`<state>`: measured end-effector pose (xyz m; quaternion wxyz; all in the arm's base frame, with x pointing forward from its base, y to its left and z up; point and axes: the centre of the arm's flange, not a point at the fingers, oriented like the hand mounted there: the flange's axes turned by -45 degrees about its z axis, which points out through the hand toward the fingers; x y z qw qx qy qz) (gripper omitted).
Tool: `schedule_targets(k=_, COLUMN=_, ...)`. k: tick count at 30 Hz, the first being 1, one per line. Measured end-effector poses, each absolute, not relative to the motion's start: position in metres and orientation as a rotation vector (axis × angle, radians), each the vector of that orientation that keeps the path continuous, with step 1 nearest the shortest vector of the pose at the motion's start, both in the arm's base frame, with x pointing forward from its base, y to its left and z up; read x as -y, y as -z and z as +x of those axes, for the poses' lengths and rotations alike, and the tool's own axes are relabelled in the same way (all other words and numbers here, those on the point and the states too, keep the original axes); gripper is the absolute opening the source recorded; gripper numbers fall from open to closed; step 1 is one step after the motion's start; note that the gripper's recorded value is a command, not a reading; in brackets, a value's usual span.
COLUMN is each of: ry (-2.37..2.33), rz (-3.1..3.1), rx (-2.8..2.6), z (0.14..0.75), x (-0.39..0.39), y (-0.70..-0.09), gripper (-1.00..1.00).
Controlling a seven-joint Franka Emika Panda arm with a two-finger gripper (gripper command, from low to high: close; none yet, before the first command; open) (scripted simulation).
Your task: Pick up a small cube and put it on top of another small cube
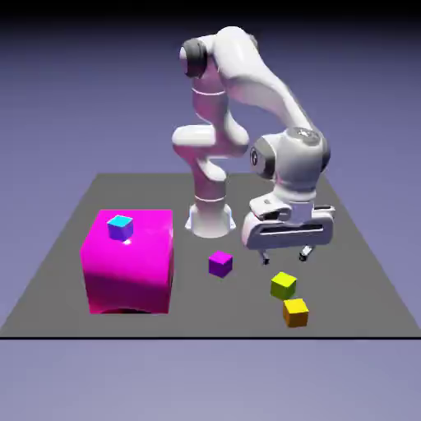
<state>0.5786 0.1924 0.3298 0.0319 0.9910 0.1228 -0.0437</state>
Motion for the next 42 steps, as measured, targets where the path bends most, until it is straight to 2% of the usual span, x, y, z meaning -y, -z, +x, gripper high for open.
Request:
schedule_targets(k=14, ry=0.808, rz=2.932, rx=-0.370, z=0.612, x=-0.258, y=-0.231, gripper=0.00)
schedule_targets(k=27, ry=1.426, rz=2.703, rx=-0.228, z=0.613, x=-0.247, y=-0.132, gripper=0.00)
schedule_targets(k=37, ry=1.444, rz=2.693, rx=-0.222, z=0.576, x=-0.239, y=-0.084, gripper=0.00)
schedule_targets(k=38, ry=1.444, rz=2.693, rx=-0.222, z=0.572, x=-0.239, y=-0.081, gripper=-1.00)
schedule_targets(k=42, ry=1.444, rz=2.693, rx=-0.220, z=0.583, x=-0.241, y=-0.091, gripper=-1.00)
